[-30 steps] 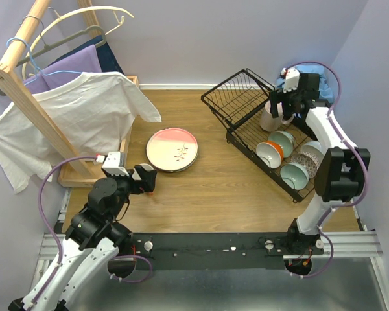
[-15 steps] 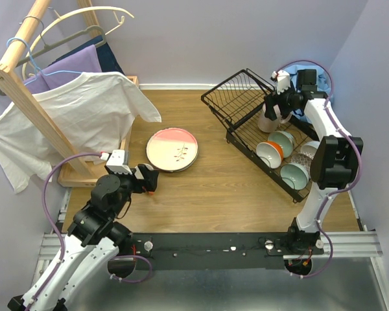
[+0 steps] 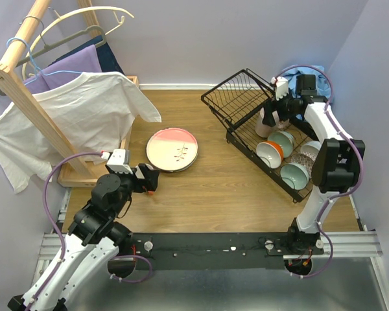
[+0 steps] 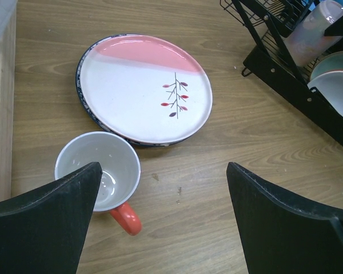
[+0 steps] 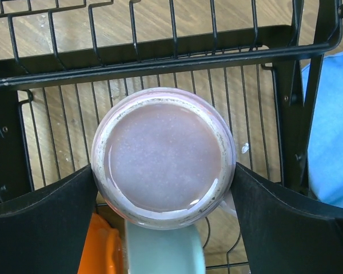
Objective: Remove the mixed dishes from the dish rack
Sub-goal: Pick up the cup from the dish rack.
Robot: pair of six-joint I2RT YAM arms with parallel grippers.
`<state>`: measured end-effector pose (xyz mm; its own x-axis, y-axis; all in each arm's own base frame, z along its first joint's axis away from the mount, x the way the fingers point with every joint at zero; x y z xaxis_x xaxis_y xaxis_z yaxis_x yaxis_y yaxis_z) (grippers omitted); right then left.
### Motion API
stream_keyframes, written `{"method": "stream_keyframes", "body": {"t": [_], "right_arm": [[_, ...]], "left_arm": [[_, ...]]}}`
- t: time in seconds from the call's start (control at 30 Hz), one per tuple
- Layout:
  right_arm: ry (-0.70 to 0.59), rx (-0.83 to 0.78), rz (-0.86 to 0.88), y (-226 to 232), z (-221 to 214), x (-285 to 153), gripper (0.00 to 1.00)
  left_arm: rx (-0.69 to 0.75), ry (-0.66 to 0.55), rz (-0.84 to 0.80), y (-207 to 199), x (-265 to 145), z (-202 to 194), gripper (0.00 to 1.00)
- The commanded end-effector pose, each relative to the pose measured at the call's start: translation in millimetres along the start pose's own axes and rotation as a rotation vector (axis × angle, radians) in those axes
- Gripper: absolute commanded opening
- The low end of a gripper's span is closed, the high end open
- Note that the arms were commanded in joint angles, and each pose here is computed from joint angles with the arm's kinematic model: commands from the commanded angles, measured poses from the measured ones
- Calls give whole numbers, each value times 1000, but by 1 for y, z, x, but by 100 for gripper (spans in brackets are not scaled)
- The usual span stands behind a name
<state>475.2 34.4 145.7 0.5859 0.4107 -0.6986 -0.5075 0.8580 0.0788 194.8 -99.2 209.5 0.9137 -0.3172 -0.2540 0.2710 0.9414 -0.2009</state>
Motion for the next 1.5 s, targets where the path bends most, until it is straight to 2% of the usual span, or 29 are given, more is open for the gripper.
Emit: {"method": "stream_keyframes", "body": {"t": [0.0,0.07,0.27,0.5,0.53,0.67,1.2,1.47], "right_arm": [[68,103,-5,8,-22,-8,98],[56,159,-91,-3,-23,-9,96],[47,291,-177,-12,-23,-10,84],[-35,420,-304,-22,-19,-20,82],[-35,408,-293,-20,-20,-21,84],[16,357,-226,-10,-30,-17,100],[71,180,-81,-2,-14,-1,100],[90,134,-88,-7,-12,16,100]], "left_arm": [[11,-7,-24,-3,2,0,99],[11,-8,-25,-3,2,0,99],[12,-5,-18,-2,2,0,99],[12,-2,-11,-1,3,-1,99],[10,-1,-9,0,3,-1,99],[10,3,-11,-1,4,-1,99],[16,14,-29,-4,6,-3,99],[17,13,-26,-3,6,-3,99]]}}
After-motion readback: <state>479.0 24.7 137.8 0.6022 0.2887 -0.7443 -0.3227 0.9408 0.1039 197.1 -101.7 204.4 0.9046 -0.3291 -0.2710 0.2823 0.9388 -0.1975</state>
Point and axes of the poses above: each gripper's point midway between its finger pads, its own x axis out along the fingers, its own y axis along the line the jaws close on, z = x × y, the point moved 1 cm from there along -x, back along the fingers, and after that the axes turned 8 degrees about x, right-handed, at the moved point
